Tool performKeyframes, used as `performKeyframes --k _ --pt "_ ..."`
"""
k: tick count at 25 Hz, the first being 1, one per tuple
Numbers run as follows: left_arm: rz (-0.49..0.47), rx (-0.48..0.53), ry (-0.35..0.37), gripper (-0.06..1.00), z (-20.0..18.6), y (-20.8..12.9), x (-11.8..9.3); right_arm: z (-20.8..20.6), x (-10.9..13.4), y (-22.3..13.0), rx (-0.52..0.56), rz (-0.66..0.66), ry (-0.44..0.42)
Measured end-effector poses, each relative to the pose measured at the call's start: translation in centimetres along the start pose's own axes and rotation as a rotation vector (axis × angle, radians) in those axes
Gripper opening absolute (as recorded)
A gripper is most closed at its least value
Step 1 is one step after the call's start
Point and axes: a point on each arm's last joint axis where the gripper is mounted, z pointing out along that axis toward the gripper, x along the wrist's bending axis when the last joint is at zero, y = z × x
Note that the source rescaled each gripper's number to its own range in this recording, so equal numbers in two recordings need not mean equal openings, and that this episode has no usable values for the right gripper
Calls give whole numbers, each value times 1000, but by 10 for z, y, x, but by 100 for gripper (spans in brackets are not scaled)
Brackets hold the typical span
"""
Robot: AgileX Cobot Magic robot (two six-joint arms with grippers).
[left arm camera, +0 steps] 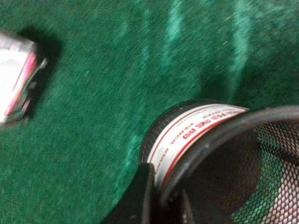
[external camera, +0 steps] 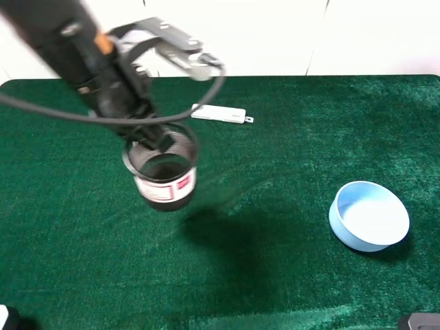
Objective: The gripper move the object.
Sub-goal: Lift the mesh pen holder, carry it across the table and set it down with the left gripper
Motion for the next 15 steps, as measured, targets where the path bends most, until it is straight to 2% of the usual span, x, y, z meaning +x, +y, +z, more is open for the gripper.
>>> performKeyframes --k 4,10,15 --pt "-91 -1 25 0 0 -27 18 0 0 0 0 0 0" --pt "-182 65 84 0 9 -55 41 0 0 0 0 0 0" --pt "-270 96 101 0 16 -73 57 0 0 0 0 0 0"
